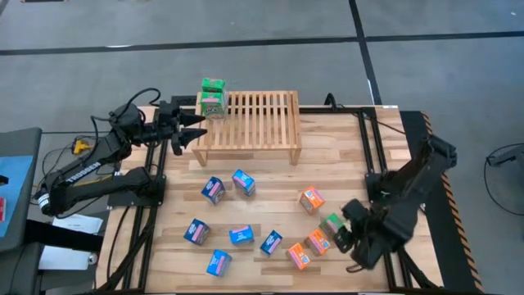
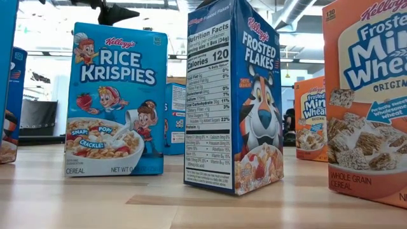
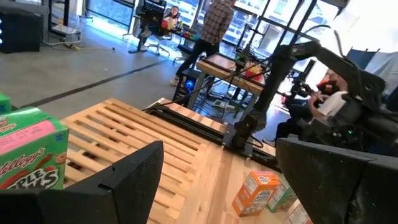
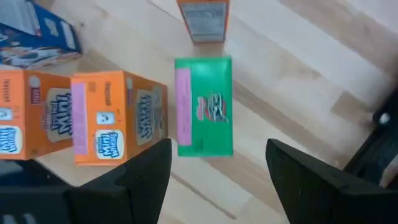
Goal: Stack cereal on shelf
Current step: Put the green cereal box on the shelf aligned with other green cereal boxes
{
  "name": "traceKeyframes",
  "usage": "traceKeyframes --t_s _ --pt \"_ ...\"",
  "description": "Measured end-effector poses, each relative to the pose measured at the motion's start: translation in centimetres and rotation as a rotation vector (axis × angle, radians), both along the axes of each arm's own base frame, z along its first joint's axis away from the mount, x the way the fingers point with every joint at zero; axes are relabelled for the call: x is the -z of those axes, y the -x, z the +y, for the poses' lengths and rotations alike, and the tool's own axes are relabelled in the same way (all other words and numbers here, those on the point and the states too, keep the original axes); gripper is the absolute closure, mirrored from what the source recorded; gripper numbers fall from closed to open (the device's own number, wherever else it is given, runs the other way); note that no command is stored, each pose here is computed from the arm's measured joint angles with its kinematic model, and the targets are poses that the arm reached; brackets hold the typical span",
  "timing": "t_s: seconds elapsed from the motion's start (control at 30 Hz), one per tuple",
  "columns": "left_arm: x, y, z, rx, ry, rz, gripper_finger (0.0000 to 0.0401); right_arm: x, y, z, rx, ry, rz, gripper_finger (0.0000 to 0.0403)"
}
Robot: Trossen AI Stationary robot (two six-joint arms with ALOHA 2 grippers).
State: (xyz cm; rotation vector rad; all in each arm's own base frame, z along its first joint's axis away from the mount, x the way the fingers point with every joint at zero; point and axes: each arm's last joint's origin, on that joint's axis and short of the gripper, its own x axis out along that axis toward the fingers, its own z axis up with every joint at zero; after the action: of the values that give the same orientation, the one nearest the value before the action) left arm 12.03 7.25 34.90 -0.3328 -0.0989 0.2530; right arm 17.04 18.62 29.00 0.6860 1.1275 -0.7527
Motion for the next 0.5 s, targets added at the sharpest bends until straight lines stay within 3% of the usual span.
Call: traceKeyframes --t_s 0.23,0.5 --pt "0.0 0.0 -0.1 0.017 -0.004 -0.003 0.0099 -0.1 -2.2 -2.7 -0.119 -0.031 0.121 0.0113" --pt "0.0 0.0 -0.1 0.041 -0.014 0.001 0.0099 0.2 -3.5 -4.1 -0.158 -0.077 0.158 0.0047"
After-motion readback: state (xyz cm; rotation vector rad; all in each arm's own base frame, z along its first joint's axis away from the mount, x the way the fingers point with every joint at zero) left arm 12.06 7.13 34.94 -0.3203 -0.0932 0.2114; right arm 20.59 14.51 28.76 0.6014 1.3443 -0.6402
